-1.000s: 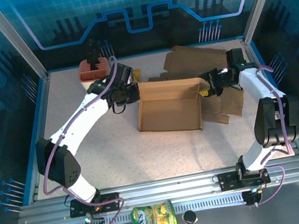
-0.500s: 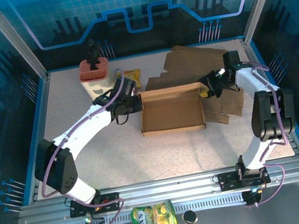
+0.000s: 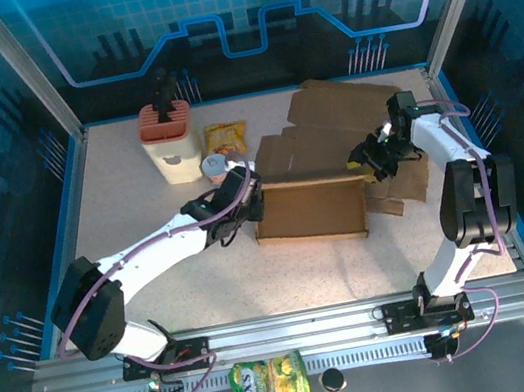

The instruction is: Fold the paper box

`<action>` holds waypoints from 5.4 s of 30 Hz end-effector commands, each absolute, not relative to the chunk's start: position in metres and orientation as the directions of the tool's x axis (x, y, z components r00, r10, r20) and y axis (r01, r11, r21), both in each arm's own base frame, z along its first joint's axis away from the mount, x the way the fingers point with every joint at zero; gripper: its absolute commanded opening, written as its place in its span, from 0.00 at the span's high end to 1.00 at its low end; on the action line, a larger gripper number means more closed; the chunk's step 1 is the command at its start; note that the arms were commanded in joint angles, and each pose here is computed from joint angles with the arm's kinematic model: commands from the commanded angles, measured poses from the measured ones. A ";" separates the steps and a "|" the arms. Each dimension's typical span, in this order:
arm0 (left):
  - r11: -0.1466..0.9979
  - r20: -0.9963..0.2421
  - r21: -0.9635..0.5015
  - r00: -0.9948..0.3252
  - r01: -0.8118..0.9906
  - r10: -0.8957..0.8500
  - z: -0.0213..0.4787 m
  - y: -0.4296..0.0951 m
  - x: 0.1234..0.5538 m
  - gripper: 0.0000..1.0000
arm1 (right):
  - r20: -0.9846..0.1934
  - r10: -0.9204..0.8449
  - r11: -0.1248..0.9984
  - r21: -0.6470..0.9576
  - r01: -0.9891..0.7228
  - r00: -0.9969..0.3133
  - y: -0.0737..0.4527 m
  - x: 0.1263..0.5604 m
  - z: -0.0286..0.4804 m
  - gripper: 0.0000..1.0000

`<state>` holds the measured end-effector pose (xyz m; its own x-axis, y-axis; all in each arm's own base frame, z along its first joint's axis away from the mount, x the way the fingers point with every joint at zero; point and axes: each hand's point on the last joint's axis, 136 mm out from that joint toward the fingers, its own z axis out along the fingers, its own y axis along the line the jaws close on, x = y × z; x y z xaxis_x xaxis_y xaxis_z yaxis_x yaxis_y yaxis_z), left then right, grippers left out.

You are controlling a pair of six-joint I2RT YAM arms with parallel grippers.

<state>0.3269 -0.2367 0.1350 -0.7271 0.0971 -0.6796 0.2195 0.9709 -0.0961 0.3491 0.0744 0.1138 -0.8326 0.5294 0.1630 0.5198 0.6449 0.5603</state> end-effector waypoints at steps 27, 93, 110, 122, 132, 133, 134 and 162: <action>0.991 -0.669 0.049 -0.732 0.124 0.125 0.103 -0.202 0.290 1.00 | 0.168 0.339 0.723 0.583 0.371 -0.926 0.110 0.295 0.115 0.17; 0.913 -0.222 -0.386 -0.974 0.134 0.050 0.063 -0.198 0.338 0.60 | 0.065 0.053 0.931 0.358 0.073 -0.996 0.127 0.282 0.054 0.53; 0.913 -0.207 -0.405 -0.969 -0.042 -0.136 0.058 -0.161 0.290 0.77 | 0.043 0.001 0.875 0.484 0.022 -0.999 0.165 0.288 0.065 0.43; 0.898 -0.196 -0.429 -0.961 -0.095 -0.196 0.048 -0.149 0.284 0.87 | 0.052 0.056 0.791 0.608 0.076 -0.997 0.160 0.297 0.061 0.22; 0.878 -0.161 -0.440 -0.945 -0.190 -0.285 0.036 -0.131 0.274 0.93 | 0.056 0.071 0.772 0.629 0.091 -0.996 0.162 0.291 0.053 0.19; 0.875 -0.152 -0.442 -0.944 -0.200 -0.292 0.034 -0.129 0.273 0.94 | 0.052 0.070 0.767 0.636 0.087 -0.996 0.163 0.292 0.053 0.19; 0.872 -0.146 -0.445 -0.943 -0.206 -0.298 0.033 -0.128 0.272 0.94 | 0.046 0.068 0.757 0.648 0.082 -0.997 0.165 0.293 0.054 0.18; 0.805 -0.099 -0.501 -0.902 -0.319 -0.419 0.023 -0.112 0.273 0.94 | -0.034 0.071 0.469 0.883 0.003 -0.997 0.227 0.306 0.101 0.33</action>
